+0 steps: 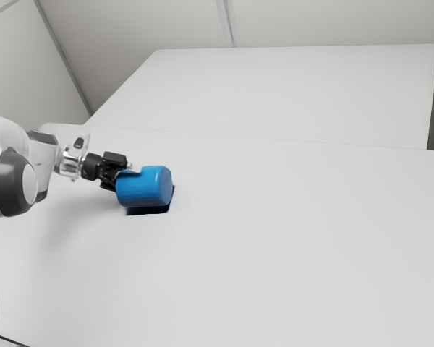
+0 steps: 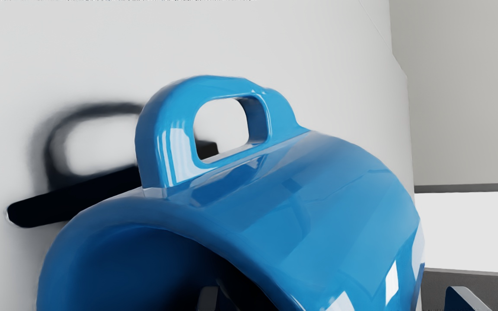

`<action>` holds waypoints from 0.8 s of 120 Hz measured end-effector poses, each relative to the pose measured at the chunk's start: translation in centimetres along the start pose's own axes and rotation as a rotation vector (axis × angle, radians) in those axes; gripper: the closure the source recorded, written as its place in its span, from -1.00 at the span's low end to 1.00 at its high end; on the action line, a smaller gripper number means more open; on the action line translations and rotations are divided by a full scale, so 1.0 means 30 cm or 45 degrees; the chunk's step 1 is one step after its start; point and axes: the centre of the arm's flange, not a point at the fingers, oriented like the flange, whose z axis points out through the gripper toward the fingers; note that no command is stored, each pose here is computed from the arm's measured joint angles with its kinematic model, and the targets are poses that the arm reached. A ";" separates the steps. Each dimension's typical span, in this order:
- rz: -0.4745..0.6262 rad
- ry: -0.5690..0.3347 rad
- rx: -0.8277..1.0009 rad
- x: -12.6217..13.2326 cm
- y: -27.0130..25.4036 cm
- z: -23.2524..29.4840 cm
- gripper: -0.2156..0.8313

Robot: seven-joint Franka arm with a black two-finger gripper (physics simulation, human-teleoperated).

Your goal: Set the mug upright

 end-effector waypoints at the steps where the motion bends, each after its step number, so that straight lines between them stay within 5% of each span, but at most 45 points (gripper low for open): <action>1: 0.002 0.000 -0.001 0.000 0.001 0.001 -0.40; 30: 0.076 0.007 -0.008 0.015 0.031 0.010 0.36; 69: 0.309 0.022 0.018 0.089 0.323 0.023 0.80; 96: 0.615 -0.311 0.401 0.089 0.639 0.204 0.88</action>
